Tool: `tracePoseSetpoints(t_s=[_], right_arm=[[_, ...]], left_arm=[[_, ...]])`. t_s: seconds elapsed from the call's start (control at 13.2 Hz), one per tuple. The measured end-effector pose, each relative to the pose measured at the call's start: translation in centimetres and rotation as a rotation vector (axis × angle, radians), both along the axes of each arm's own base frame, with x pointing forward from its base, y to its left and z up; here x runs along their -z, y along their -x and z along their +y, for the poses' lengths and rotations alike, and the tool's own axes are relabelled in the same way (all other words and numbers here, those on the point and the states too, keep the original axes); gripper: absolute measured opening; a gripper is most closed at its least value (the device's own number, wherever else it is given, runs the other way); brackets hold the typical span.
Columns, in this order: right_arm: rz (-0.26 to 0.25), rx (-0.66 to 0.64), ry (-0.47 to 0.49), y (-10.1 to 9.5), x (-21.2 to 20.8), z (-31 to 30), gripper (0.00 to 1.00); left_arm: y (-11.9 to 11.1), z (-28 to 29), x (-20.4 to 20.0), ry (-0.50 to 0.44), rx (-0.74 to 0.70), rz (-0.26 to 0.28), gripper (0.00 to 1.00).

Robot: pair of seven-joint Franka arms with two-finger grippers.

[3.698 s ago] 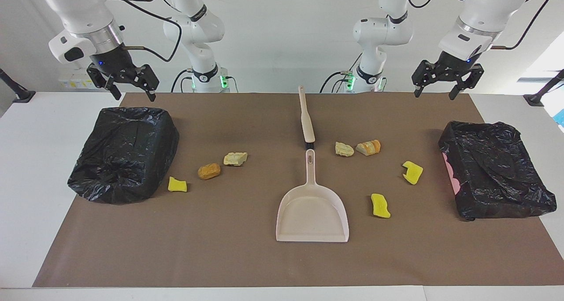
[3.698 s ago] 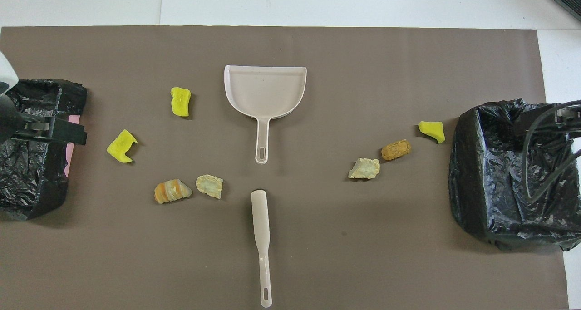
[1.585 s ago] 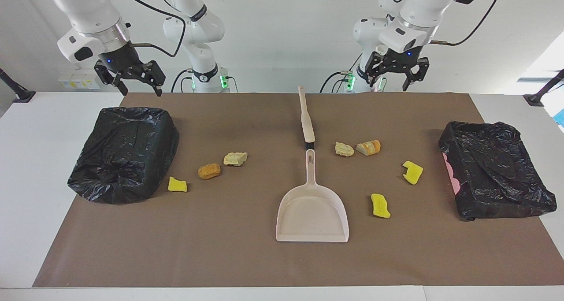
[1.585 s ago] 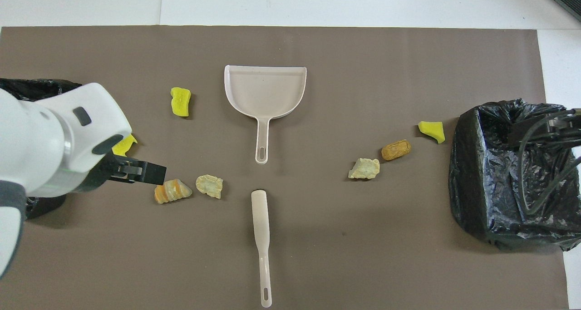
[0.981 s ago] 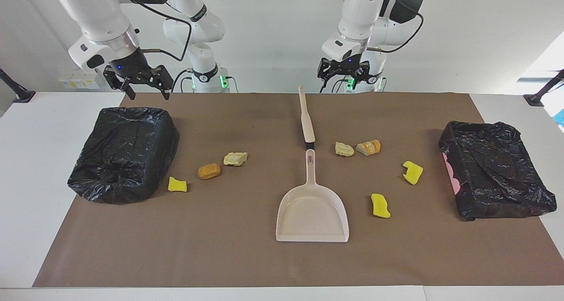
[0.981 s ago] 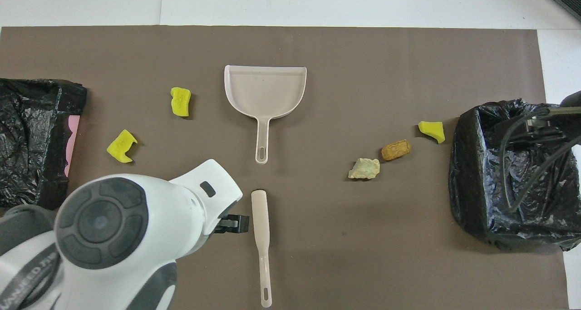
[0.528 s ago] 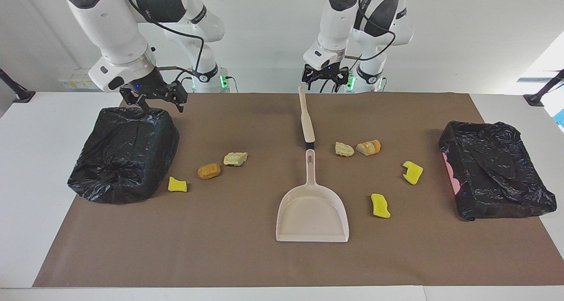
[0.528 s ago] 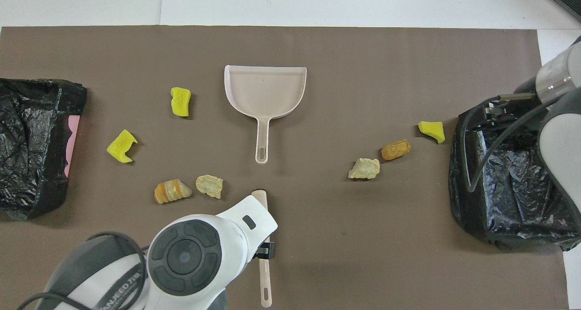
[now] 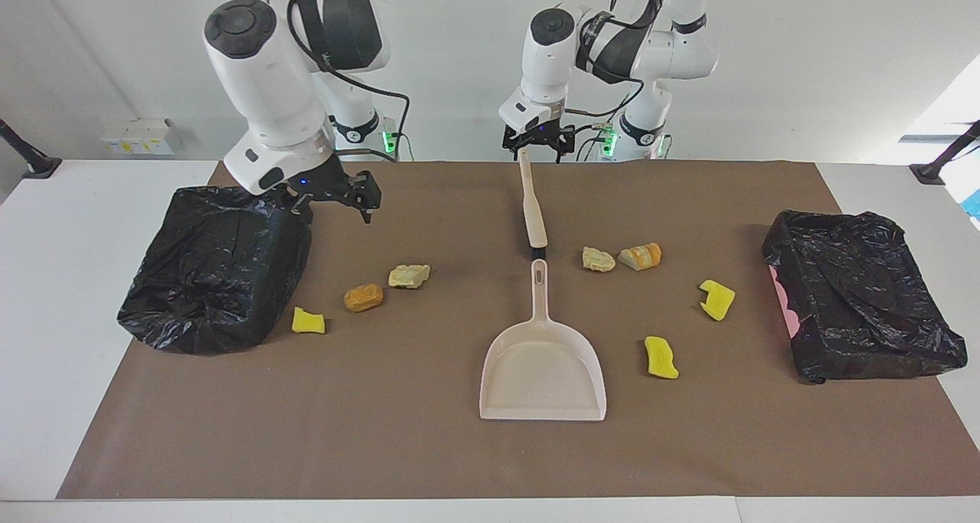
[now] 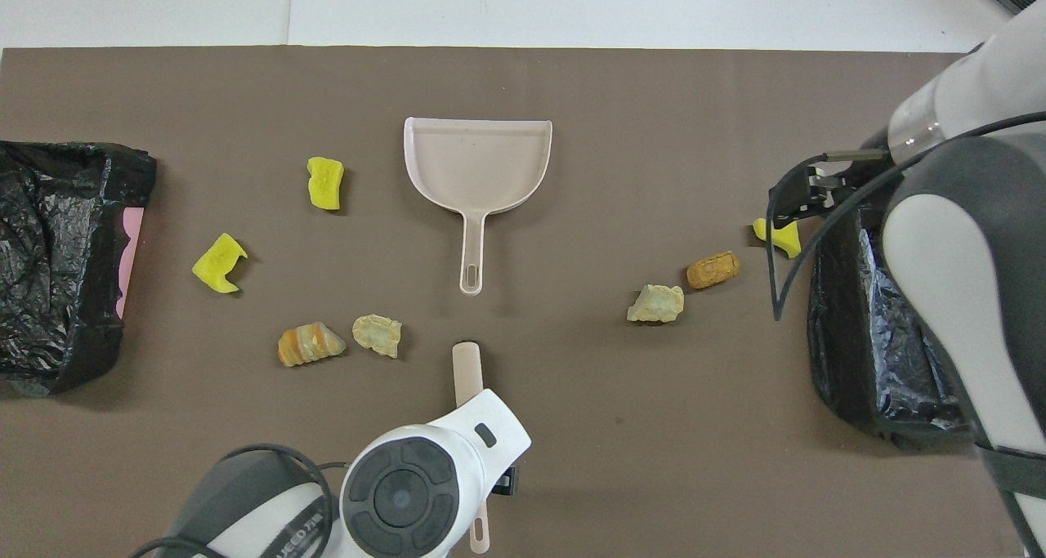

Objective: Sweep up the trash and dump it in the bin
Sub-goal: 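Grasp the beige dustpan handle with the right gripper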

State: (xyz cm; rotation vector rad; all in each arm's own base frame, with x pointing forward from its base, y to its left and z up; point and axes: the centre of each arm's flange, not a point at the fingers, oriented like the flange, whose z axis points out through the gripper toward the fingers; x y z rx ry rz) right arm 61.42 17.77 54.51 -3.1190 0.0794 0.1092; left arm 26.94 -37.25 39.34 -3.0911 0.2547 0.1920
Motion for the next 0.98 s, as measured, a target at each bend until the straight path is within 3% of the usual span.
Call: tracePoseSetpoints(t_s=[0.23, 0.45, 0.68, 0.83, 0.98], right_arm=[[-0.039, 0.062, -0.012, -0.3, 2.9, 6.3, 1.0], [-0.072, 0.107, -0.035, -0.8, 5.3, 10.0, 1.0], [-0.077, 0.17, -0.093, -2.0, 7.5, 12.2, 1.0], [-0.08, 0.199, -0.104, -2.4, 9.1, 14.6, 1.0], [-0.088, 0.213, -0.103, -2.3, 12.2, 17.9, 1.0]], left_arm=[[1.0, 0.4, 2.2, 0.014, -0.017, 0.014, 1.0], [1.2, 0.9, 3.7, 0.024, -0.034, 0.025, 0.86], [1.2, 1.0, 4.5, 0.022, -0.038, 0.039, 0.83], [1.2, 1.0, 4.6, 0.022, -0.037, 0.042, 0.63], [1.2, 1.0, 4.7, 0.028, -0.046, 0.05, 0.63]])
